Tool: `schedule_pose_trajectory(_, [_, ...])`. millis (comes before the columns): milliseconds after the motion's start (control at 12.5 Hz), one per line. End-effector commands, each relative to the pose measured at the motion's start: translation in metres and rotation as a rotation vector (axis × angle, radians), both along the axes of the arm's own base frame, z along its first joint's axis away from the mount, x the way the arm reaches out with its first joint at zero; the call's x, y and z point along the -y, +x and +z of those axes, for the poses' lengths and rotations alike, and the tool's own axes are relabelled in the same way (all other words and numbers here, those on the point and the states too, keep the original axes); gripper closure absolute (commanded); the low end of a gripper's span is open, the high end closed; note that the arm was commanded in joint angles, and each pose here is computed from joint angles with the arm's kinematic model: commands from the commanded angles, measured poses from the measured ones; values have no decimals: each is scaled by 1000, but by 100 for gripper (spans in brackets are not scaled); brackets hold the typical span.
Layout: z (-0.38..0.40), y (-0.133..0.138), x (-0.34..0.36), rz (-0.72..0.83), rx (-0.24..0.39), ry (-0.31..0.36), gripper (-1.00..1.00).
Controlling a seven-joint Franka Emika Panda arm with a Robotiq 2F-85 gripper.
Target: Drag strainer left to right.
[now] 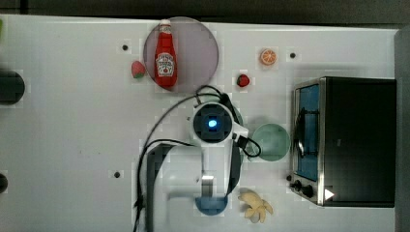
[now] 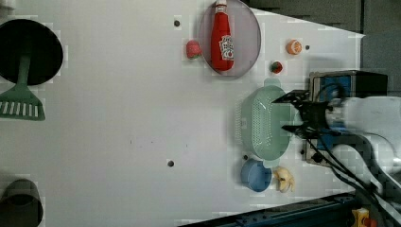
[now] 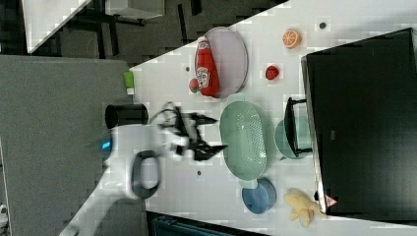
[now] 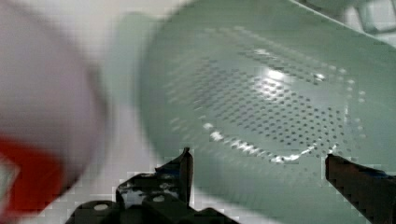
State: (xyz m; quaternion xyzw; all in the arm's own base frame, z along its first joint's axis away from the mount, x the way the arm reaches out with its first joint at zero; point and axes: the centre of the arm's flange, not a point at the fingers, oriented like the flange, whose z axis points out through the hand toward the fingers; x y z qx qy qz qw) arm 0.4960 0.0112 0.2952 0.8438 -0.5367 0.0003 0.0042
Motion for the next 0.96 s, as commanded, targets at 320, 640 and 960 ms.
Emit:
schedule_pose_trajectory(320, [172, -36, -11, 377, 129, -28, -100])
schedule_pose_trajectory(640, [264, -88, -4, 363, 67, -24, -100])
schedule_pose_trajectory(960, [297, -92, 19, 418, 71, -5, -100])
